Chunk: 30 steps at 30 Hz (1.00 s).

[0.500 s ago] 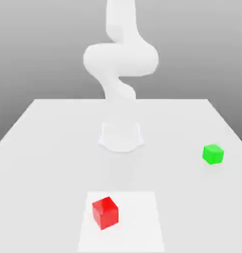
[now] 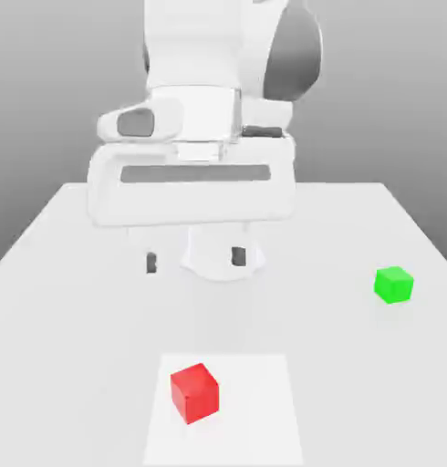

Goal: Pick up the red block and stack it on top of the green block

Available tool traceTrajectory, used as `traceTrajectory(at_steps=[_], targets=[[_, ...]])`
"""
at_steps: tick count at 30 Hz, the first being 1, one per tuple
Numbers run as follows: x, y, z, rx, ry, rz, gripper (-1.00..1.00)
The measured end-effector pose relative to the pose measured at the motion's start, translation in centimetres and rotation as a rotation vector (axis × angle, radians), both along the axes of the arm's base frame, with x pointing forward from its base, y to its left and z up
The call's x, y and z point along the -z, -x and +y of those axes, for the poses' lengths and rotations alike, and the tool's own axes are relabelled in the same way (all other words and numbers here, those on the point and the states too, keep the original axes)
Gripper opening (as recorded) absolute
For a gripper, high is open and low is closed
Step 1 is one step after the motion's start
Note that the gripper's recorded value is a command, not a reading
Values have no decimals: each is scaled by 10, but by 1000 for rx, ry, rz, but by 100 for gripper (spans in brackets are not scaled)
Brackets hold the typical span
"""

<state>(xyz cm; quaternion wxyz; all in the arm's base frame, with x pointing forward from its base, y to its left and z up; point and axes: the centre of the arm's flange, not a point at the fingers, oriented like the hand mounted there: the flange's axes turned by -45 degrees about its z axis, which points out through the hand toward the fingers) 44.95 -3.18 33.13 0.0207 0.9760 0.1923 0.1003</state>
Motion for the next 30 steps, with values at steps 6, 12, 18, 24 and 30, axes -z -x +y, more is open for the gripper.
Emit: traceTrajectory(at_steps=[6, 12, 18, 24, 30], targets=[[116, 37, -8, -124, 13, 187, 0], [182, 42, -8, -138, 13, 205, -100], [187, 42, -8, -137, 13, 206, -100], [138, 41, -8, -139, 12, 206, -100], [108, 67, 139, -596, 29, 193, -100]])
